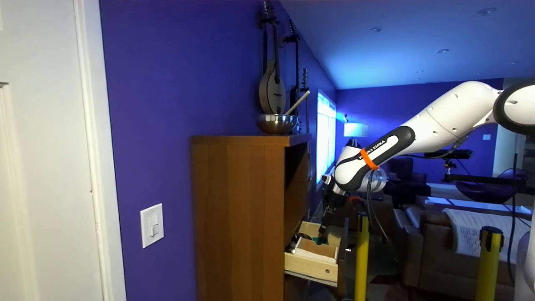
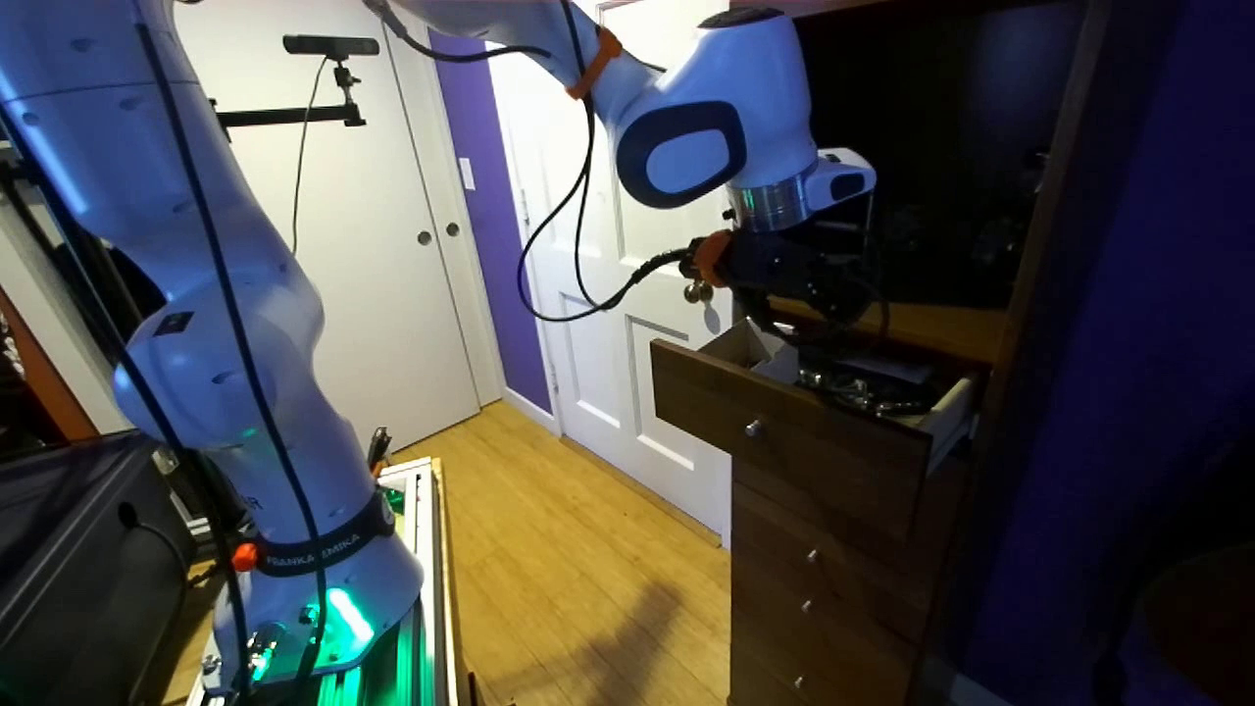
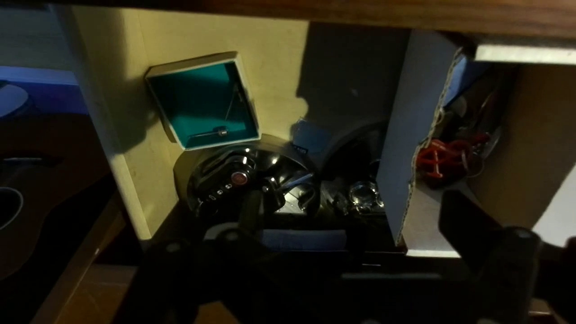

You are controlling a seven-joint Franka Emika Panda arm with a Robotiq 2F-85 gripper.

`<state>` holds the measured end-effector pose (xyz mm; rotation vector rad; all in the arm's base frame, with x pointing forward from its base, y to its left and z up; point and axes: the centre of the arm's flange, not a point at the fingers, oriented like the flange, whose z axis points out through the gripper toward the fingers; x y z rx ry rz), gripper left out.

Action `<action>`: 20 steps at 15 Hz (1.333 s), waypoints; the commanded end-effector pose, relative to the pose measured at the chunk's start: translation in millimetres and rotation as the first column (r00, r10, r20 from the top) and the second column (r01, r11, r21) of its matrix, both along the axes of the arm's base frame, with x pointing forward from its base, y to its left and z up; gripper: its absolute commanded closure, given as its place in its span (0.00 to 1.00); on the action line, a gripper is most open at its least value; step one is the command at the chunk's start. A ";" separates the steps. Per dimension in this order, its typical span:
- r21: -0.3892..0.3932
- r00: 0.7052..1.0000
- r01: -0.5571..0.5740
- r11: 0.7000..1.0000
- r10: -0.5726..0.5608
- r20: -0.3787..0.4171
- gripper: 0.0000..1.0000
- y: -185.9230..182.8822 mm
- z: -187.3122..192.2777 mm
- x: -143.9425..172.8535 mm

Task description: Open the top drawer fully

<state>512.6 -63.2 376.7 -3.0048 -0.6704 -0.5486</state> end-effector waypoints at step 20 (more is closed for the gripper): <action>-0.134 0.959 0.041 0.990 -0.076 -0.272 0.00 -48.5 -41.7 -13.7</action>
